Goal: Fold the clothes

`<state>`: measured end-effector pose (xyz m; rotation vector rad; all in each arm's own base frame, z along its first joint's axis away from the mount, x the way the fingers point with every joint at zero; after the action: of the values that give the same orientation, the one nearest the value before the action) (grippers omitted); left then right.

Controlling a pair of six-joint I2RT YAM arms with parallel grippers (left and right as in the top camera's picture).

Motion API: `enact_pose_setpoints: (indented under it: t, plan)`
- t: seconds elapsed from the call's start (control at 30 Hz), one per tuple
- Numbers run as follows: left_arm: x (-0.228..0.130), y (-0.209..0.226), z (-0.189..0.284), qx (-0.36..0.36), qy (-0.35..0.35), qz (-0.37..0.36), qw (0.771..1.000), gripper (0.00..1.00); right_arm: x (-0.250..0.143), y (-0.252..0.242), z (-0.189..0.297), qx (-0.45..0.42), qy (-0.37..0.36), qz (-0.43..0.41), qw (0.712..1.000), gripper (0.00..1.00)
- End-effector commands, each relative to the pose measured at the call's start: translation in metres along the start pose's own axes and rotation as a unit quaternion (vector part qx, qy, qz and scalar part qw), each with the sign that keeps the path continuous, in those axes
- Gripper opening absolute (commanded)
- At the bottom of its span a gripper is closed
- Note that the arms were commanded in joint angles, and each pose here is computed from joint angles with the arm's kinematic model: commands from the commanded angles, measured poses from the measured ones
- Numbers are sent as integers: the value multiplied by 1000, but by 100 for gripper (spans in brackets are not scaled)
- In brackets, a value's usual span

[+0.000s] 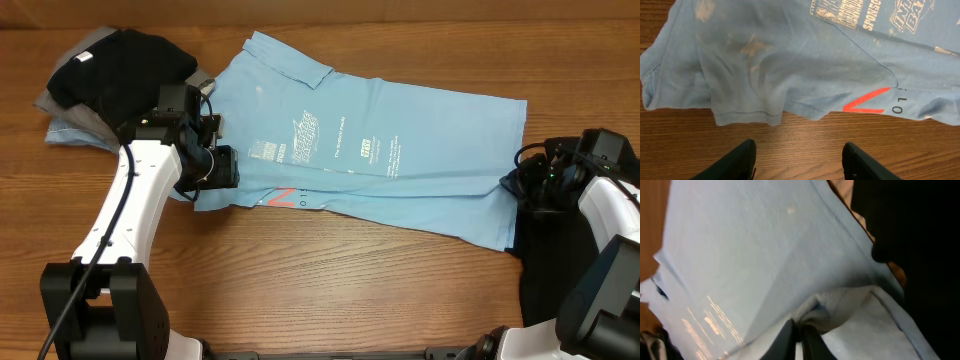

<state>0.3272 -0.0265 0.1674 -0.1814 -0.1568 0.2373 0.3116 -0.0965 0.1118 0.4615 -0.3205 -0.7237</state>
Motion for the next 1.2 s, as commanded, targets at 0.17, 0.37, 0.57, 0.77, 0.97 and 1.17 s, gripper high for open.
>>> enact_pose_setpoints:
  t: [0.17, 0.37, 0.57, 0.77, 0.97, 1.17]
  plan:
    - [-7, -5, -1, -7, 22, -14, 1000, 59, 9, 10, 3, 12, -20, 20, 1000, 44]
    - [-20, -13, -16, -6, 35, -41, 999, 62, -9, 10, 4, 25, 33, 30, 999, 40]
    - [-35, -14, -48, -7, 31, -63, 997, 50, -28, 8, 5, 26, 84, 36, 995, 40]
    - [-39, -3, -75, 8, -2, -68, 998, 45, -32, 7, 6, 25, 94, 43, 994, 38]
    - [-38, -2, -90, -4, -38, -73, 997, 42, -32, 7, 6, 25, 94, 43, 994, 37]
    - [-41, 0, -94, -4, -39, -73, 997, 33, -31, 7, 6, 25, 93, 44, 994, 36]
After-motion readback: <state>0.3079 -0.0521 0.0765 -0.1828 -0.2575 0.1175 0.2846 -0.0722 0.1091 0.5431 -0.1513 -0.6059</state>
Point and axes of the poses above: each gripper's point midway between its finger pads, its own z axis back along the fingers, its own y axis along the line the jaws close on, x = y × z, the point moved 7 cm from there along z, back along the fingers, and after that the axes turned 11 degrees about z, right-handed, at the moved point
